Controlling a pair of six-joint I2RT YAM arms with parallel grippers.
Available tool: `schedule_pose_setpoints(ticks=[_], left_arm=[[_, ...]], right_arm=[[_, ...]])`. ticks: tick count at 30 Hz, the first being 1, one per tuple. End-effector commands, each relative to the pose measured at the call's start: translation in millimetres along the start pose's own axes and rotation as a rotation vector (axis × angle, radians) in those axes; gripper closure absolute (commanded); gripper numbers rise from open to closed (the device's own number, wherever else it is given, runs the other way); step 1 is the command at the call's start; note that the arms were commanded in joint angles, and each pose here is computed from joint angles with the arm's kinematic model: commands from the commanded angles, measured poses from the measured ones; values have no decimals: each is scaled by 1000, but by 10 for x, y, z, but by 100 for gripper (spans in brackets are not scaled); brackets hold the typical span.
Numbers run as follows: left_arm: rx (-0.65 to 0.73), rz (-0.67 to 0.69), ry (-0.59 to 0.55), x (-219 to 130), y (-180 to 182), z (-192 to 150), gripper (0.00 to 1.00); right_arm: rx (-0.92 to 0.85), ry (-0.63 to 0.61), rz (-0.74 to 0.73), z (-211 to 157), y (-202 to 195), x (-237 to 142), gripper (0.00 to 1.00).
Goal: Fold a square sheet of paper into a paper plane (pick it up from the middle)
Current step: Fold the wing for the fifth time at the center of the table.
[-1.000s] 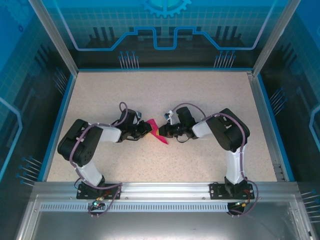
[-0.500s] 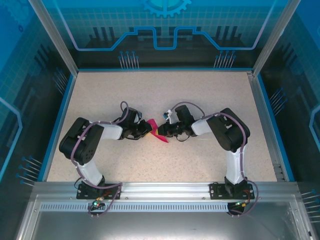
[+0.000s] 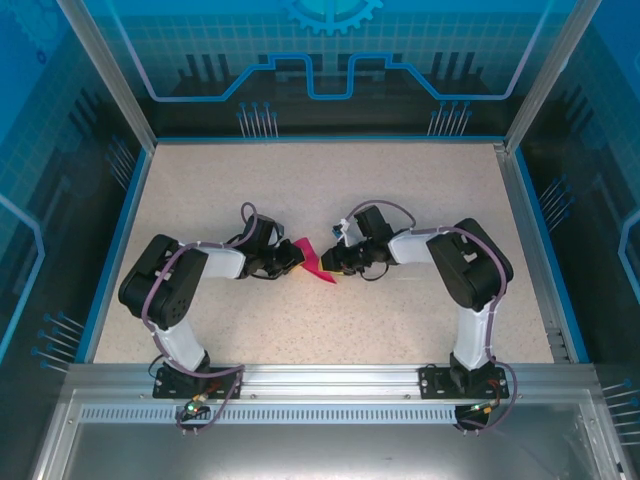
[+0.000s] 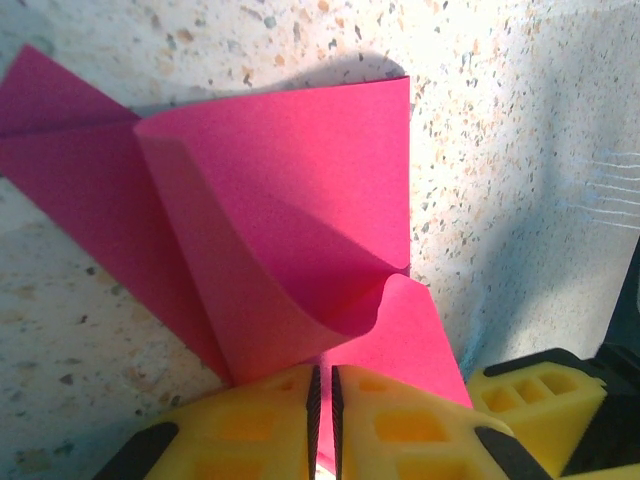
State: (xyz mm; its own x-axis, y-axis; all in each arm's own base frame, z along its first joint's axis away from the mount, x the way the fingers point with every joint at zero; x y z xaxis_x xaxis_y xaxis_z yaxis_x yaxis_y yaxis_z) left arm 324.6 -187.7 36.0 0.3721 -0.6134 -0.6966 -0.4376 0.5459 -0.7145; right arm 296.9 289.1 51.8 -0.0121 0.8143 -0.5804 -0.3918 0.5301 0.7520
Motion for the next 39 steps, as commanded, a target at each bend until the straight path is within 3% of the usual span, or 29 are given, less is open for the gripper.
schedule_pose_setpoints(ticks=[1,17,26,32,39], left_arm=[[-15,81,11,59,187,-26,83],[-28,85,0,57,209,-22,84],[-36,90,-3,66,212,-11,84],[-34,91,-3,64,212,-12,83],[-34,94,0,68,217,-14,83]], right_arm=[[-4,27,-2,21,100,-136,72],[40,154,-38,-249,-80,-11,87],[52,215,-65,-378,-180,53,88],[-9,184,-68,-302,9,-48,85],[-13,215,-117,-457,-1,-69,84]])
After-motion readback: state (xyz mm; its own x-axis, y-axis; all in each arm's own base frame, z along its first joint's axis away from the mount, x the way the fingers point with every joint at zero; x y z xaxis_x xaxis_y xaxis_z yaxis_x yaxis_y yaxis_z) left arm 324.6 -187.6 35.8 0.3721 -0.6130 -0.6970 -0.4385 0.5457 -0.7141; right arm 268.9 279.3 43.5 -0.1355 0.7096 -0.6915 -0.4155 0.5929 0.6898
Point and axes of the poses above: each hand's point on the last joint's axis, 136 mm out from that joint toward the fingers, its own x axis out along the fingers, its own y axis along the line the jaws close on, z = x × y, the point moved 3 cm from there along -x, back along the fingers, and after that the axes turned 12 degrees about -x, right-handed, at the moved point
